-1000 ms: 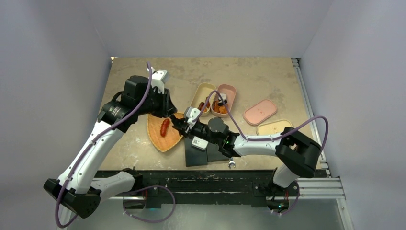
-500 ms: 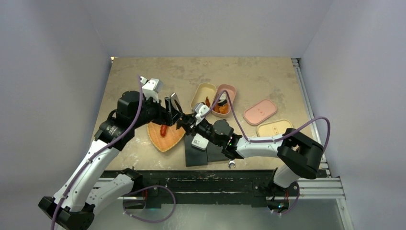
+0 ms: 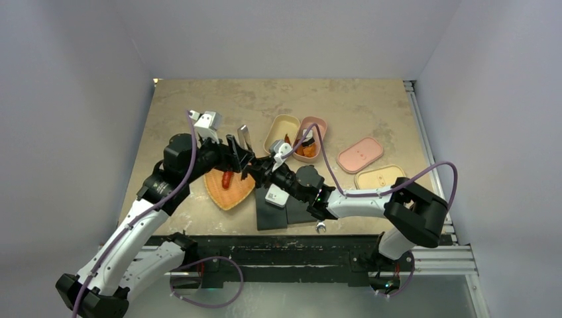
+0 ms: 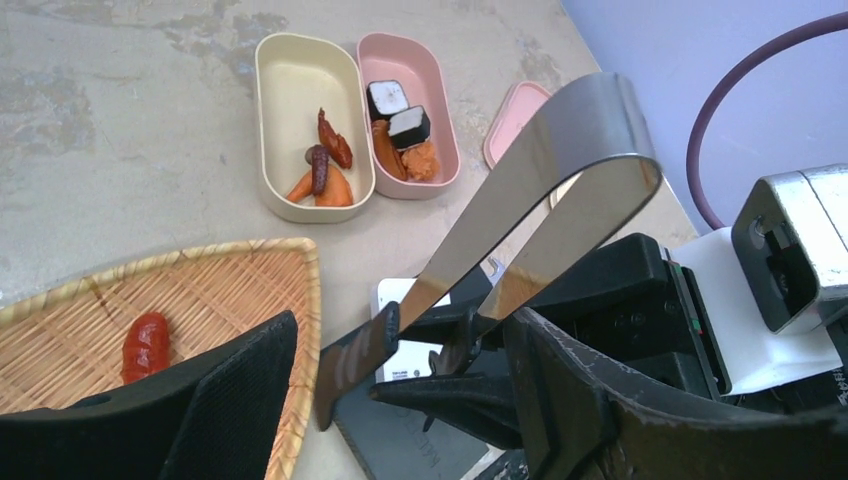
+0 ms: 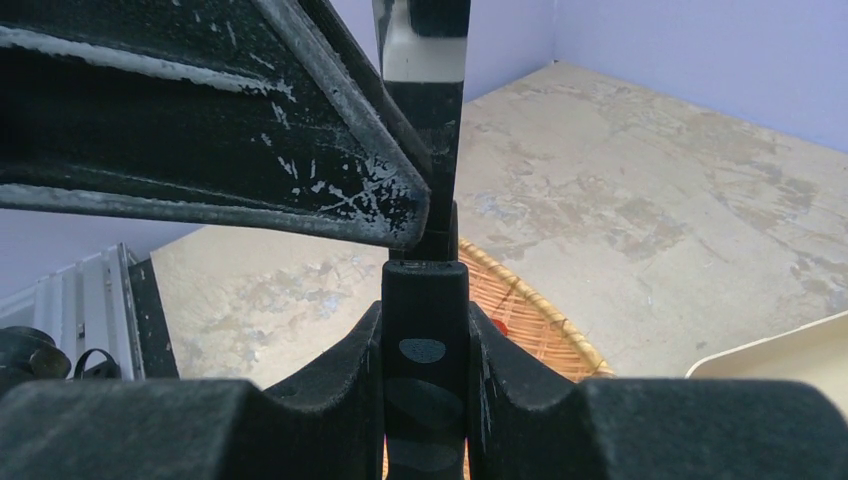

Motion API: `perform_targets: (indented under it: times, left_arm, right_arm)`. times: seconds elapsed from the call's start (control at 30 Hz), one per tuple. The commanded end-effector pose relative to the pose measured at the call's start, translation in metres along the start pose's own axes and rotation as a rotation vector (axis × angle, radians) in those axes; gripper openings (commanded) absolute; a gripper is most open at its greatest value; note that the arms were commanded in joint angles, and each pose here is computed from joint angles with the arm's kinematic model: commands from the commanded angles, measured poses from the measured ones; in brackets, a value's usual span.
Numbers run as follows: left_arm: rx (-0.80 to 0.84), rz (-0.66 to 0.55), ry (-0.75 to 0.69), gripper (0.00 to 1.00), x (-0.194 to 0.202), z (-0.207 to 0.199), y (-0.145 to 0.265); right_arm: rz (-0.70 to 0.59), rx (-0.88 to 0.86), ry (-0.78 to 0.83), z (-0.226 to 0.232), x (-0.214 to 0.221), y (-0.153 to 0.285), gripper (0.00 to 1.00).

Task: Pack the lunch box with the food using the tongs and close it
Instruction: Adjust the clamp.

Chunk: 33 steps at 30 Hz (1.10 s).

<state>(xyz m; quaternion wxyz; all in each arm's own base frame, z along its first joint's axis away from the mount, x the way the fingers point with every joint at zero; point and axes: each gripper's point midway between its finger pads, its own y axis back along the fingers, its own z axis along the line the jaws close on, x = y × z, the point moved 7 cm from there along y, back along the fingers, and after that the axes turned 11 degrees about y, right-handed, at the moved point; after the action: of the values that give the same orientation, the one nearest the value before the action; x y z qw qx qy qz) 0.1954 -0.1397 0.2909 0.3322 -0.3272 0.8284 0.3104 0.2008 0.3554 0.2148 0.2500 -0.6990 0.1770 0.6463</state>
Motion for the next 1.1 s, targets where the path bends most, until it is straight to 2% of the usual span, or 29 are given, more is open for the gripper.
perform_targets:
  times: [0.0, 0.27, 0.7, 0.93, 1.07]
  left_arm:
    - [0.072, -0.119, 0.022, 0.72, -0.014, -0.013, 0.000]
    - [0.090, -0.167, 0.046, 0.55, -0.012, -0.010, -0.005]
    - [0.084, -0.176, 0.039, 0.55, -0.010, -0.006, -0.011]
    - [0.085, -0.171, 0.040, 0.35, -0.008, -0.005, -0.014]
    - [0.057, -0.188, 0.033, 0.29, -0.008, -0.001, -0.013]
  right_arm:
    - [-0.113, 0.001, -0.042, 0.001, -0.032, -0.008, 0.00]
    - [-0.109, -0.013, -0.057, 0.004, -0.030, -0.012, 0.00]
    - [-0.090, -0.058, -0.060, 0.012, -0.023, -0.019, 0.00]
    - [-0.082, -0.058, -0.053, 0.013, -0.022, -0.021, 0.00]
    - [-0.080, -0.050, -0.055, 0.012, -0.021, -0.021, 0.08]
